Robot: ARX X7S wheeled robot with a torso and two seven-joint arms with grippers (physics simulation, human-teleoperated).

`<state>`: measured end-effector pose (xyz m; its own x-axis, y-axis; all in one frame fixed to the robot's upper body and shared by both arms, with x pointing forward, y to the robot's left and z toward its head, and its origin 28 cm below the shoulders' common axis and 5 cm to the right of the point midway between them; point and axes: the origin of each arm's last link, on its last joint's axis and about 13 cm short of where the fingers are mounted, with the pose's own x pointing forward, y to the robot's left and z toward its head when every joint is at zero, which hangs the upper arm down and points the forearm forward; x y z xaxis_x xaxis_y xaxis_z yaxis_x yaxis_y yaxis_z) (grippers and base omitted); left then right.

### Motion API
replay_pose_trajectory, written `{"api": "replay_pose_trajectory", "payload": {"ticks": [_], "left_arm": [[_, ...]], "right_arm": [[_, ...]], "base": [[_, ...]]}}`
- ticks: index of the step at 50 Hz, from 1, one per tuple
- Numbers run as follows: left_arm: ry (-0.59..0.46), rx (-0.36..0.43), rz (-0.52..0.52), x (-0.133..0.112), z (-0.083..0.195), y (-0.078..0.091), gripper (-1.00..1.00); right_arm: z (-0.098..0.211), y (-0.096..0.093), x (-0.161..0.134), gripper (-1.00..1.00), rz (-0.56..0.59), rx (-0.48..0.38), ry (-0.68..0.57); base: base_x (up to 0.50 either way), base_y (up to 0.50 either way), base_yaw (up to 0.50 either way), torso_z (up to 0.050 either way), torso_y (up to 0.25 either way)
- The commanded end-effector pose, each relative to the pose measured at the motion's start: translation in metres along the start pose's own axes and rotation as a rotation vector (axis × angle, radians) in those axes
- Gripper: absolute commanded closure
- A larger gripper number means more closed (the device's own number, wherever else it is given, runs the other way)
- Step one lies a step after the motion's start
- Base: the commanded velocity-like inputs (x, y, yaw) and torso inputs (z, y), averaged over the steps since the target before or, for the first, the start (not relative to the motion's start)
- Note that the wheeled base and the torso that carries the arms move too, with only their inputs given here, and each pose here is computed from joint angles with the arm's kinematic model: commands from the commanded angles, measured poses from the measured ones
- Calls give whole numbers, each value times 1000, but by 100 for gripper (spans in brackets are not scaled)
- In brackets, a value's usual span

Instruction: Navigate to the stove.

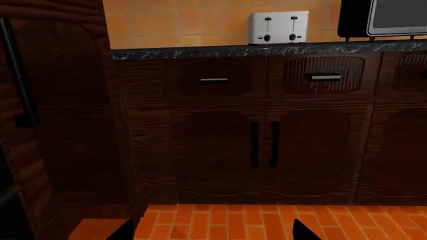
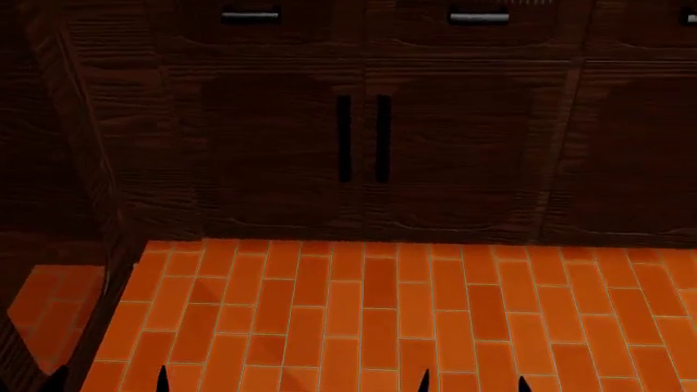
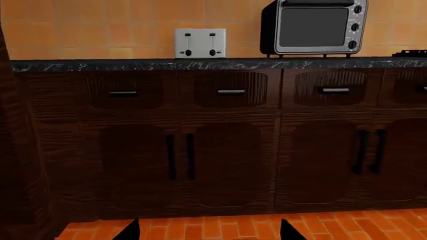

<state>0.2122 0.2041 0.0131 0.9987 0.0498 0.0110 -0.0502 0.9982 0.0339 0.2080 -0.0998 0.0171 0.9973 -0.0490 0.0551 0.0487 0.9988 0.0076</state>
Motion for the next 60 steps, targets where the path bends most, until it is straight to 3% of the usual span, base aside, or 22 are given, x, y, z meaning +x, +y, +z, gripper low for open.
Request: {"api": "replay_pose_trajectory", "payload": {"ticks": [1,60], "left_arm": [[0,-1,1,0,0,0,-100],[1,-4,0,2,-1,-1,-100]], "right_arm": [[-1,2,0,-100,-17,-55,-10],[-2,0,1,-100,-14,-42,-4]], "base": [[0,0,0,0,0],[-1,-398,0,0,0]]}}
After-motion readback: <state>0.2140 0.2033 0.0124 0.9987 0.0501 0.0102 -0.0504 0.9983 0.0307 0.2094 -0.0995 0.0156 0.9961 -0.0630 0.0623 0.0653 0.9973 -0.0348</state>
